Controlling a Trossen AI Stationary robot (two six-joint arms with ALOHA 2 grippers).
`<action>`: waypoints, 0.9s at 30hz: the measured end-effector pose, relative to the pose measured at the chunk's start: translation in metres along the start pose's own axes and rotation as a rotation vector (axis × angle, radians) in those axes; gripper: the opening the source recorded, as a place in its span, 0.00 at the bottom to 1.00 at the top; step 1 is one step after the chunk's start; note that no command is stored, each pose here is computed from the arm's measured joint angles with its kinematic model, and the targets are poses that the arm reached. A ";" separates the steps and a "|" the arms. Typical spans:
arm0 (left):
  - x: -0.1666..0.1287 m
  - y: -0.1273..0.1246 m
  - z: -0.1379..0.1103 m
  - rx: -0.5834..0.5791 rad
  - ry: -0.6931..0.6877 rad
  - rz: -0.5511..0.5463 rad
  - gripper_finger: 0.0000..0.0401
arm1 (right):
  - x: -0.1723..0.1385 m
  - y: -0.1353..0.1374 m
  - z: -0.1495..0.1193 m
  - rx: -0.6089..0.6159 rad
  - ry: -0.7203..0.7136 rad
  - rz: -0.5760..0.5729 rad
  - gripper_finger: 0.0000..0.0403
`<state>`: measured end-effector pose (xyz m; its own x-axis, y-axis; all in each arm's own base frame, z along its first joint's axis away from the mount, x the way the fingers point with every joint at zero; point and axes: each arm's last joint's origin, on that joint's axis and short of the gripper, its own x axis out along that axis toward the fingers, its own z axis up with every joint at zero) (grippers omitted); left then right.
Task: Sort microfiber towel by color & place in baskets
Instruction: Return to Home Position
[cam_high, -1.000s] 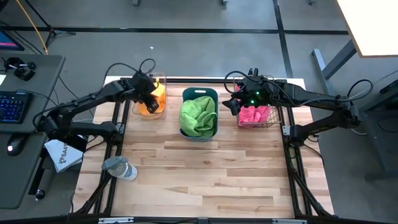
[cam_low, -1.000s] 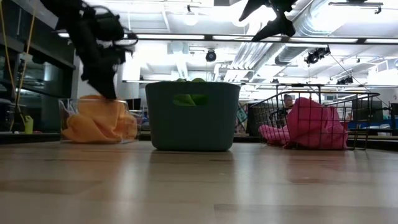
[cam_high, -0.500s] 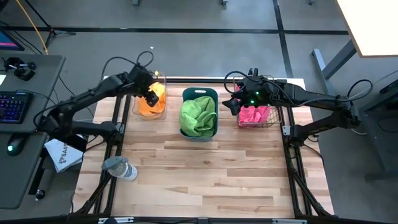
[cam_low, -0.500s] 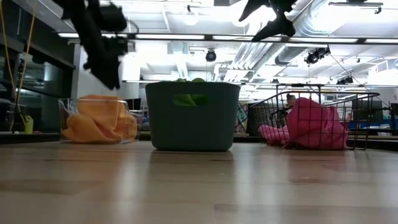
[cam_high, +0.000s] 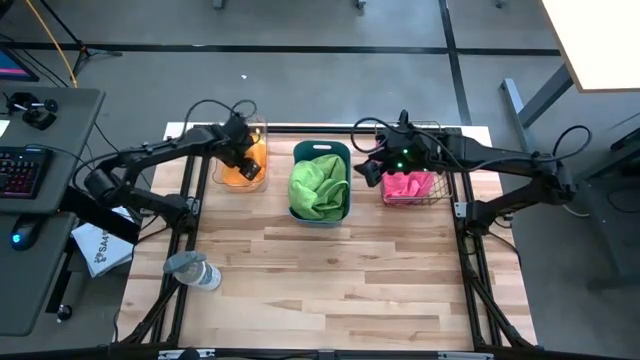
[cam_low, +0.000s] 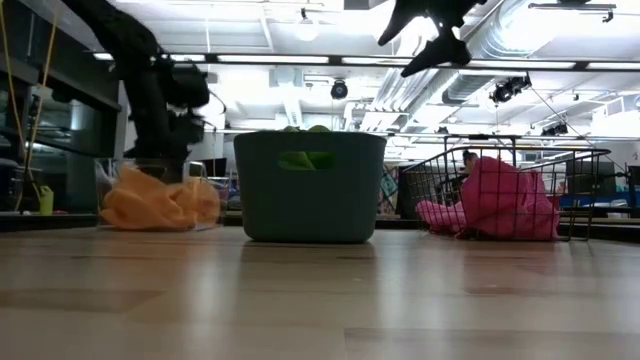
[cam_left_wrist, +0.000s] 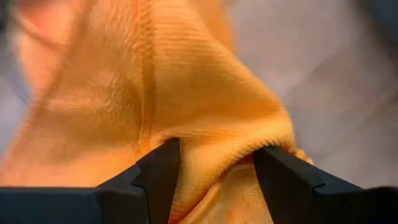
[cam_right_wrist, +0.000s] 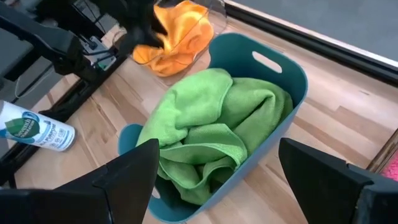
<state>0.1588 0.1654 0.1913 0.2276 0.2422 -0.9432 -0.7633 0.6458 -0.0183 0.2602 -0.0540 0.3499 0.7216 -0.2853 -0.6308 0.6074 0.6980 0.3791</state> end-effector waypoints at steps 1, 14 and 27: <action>-0.009 0.000 0.005 0.014 -0.026 -0.001 0.47 | 0.002 0.000 0.000 -0.001 0.004 -0.003 0.81; -0.144 -0.024 -0.001 0.007 -0.612 -0.243 0.47 | -0.048 0.003 0.017 -0.010 -0.234 0.146 0.81; -0.110 -0.057 -0.094 -0.111 -1.040 -0.767 0.31 | -0.074 -0.007 0.011 -0.016 -0.237 0.127 0.81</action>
<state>0.1208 0.0338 0.2649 0.9482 0.3172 0.0180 -0.2642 0.8184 -0.5103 0.2063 -0.0446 0.4012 0.8503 -0.3391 -0.4025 0.5032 0.7479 0.4330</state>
